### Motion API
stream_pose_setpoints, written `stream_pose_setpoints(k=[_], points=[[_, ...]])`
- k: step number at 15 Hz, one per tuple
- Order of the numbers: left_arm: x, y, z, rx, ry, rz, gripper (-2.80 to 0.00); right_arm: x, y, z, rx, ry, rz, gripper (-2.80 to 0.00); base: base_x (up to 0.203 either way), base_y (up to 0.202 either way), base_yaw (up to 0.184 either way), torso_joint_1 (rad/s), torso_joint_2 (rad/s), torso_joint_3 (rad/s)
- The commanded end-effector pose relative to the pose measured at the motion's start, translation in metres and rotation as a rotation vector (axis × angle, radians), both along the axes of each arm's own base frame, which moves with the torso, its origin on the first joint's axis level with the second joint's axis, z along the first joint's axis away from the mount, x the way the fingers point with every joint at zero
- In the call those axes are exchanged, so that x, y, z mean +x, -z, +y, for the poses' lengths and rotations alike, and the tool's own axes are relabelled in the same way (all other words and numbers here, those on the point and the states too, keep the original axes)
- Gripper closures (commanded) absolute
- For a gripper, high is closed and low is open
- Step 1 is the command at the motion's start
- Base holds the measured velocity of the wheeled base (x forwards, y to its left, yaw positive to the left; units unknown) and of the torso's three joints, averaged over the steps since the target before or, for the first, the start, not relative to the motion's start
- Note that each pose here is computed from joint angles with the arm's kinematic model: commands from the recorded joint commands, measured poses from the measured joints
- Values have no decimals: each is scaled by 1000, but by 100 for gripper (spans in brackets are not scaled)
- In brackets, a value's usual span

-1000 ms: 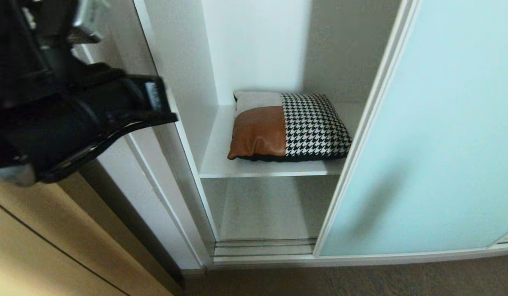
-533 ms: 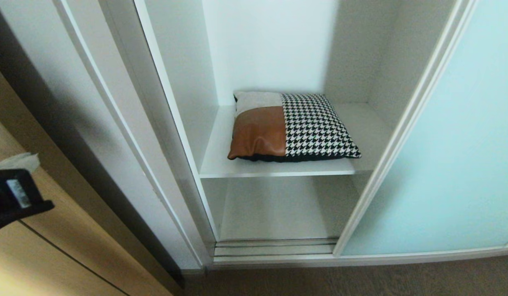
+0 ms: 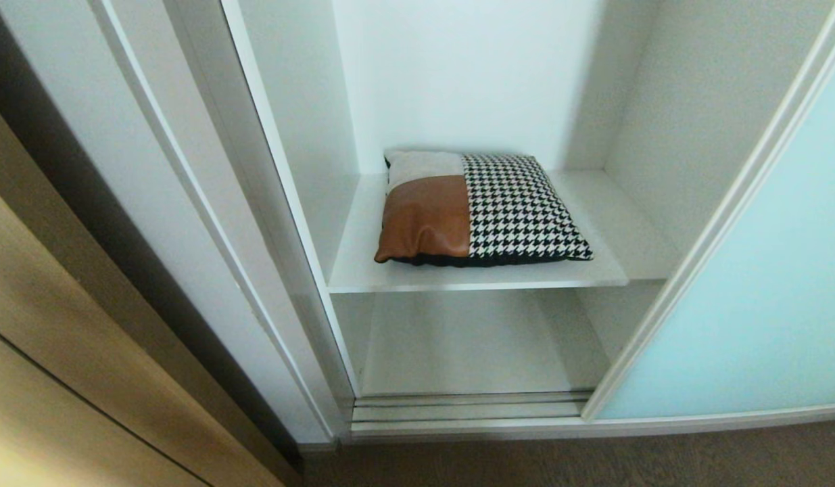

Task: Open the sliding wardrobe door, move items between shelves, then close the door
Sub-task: Open the door

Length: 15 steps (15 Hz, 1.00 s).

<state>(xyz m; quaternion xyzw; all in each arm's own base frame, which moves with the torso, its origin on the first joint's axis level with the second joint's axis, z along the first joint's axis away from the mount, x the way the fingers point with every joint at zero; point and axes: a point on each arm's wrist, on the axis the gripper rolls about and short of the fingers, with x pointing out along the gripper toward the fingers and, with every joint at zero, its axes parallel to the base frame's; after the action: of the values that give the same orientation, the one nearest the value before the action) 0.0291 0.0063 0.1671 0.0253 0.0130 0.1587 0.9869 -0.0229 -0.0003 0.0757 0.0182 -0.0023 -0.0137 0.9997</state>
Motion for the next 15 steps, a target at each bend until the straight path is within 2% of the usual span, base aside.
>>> stream_pose_setpoints(k=[1, 7, 8, 9, 11, 12, 15], points=[[-27, 21, 3, -3, -22, -49, 0, 0, 0, 0, -1, 0, 2, 0, 0, 0, 0, 0, 0, 0], [-48, 74, 3, 6, -102, -77, 0, 0, 0, 0, 0, 0, 1, 0, 0, 0, 0, 0, 0, 0], [-48, 74, 3, 4, -103, -79, 0, 0, 0, 0, 0, 0, 1, 0, 0, 0, 0, 0, 0, 0], [-50, 75, 3, -11, -84, -96, 0, 0, 0, 0, -1, 0, 3, 0, 0, 0, 0, 0, 0, 0], [-53, 76, 1, -96, 18, -176, 0, 0, 0, 0, 0, 0, 2, 0, 0, 0, 0, 0, 0, 0], [-54, 77, 0, -121, 30, -200, 0, 0, 0, 0, -1, 0, 3, 0, 0, 0, 0, 0, 0, 0], [-54, 77, 0, -139, 51, -201, 0, 0, 0, 0, -1, 0, 2, 0, 0, 0, 0, 0, 0, 0]])
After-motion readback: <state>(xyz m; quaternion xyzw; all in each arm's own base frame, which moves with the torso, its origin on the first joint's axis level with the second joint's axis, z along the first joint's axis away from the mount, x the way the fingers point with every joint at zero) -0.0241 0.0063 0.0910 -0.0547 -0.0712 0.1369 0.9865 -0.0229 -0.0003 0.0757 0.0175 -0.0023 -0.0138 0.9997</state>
